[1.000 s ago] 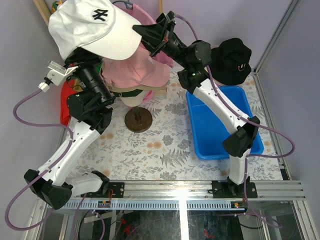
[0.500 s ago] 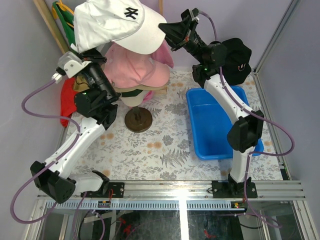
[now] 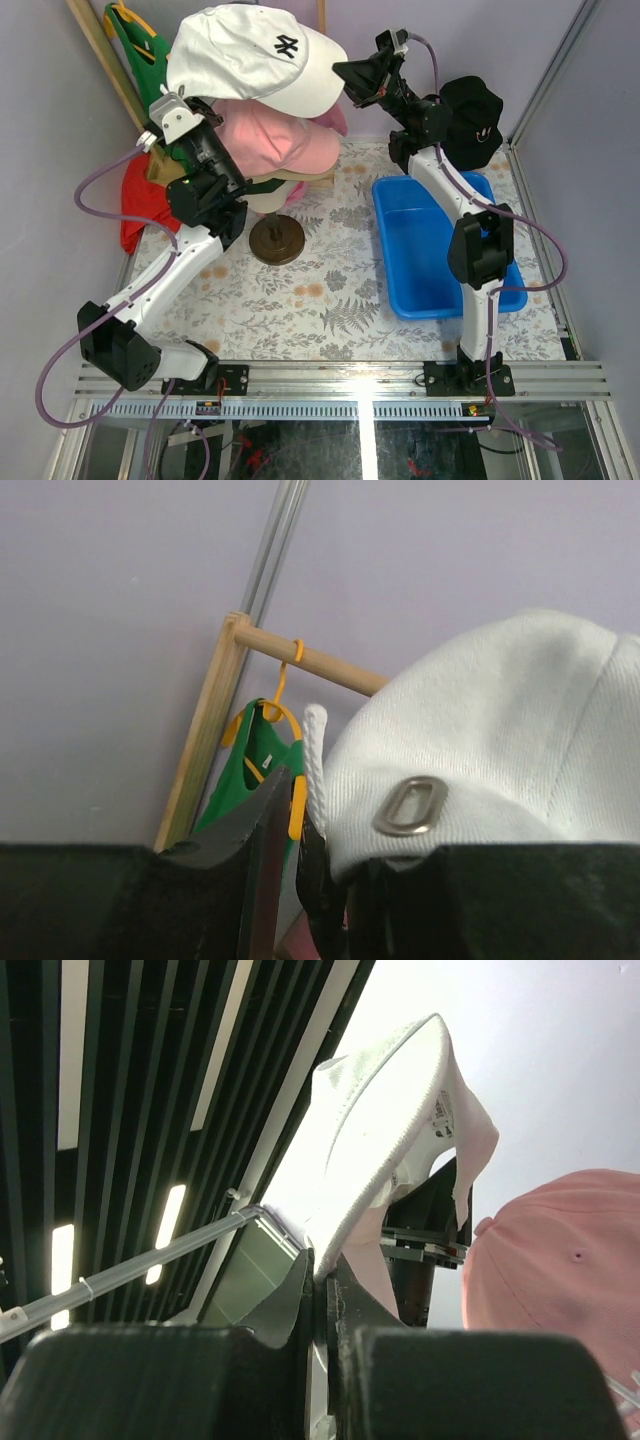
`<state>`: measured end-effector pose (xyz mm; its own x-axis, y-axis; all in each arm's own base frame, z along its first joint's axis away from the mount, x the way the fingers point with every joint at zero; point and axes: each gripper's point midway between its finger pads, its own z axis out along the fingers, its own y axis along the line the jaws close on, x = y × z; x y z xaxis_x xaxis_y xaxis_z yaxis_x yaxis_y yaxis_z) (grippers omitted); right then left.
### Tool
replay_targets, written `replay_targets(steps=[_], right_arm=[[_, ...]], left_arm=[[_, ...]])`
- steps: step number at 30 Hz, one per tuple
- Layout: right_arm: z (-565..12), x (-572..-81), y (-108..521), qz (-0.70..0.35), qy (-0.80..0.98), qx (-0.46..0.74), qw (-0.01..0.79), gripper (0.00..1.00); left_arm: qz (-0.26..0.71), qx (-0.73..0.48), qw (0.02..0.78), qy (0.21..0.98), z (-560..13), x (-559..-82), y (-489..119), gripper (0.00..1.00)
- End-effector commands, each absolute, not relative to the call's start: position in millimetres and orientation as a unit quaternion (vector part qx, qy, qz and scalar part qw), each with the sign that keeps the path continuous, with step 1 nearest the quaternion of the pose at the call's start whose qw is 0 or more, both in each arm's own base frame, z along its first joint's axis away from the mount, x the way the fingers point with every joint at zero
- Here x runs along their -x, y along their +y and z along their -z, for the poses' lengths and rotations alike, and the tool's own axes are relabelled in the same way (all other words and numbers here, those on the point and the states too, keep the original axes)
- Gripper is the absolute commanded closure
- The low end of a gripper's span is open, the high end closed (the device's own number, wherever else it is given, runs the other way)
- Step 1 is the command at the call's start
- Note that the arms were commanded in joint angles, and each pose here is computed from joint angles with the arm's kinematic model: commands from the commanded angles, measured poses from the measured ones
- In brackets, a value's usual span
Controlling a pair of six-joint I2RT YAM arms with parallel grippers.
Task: Stack the hats
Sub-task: Stack the hat on the hat.
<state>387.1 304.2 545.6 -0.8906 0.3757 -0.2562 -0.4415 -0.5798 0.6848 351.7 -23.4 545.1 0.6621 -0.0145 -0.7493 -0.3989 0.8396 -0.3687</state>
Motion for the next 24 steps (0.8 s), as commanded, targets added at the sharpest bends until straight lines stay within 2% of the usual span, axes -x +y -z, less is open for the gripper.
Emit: replay_targets(steps=[1,17,24], right_arm=[[-570,-371,269,-0.935,0.347,-0.005,0.074,0.97],[-519,-395,275,-0.932,0.353,-0.065,0.051,0.68],[-507,-391,287,-0.933,0.351,-0.072,0.04,0.63]], left_arm=[[-0.127,0.308,0.874,0.352,-560,-327,9,0.74],[-0.147,0.228,0.885,0.378,-545,-337,-12,0.74],[-0.154,0.202,0.888,0.384,-543,-339,-21,0.74]])
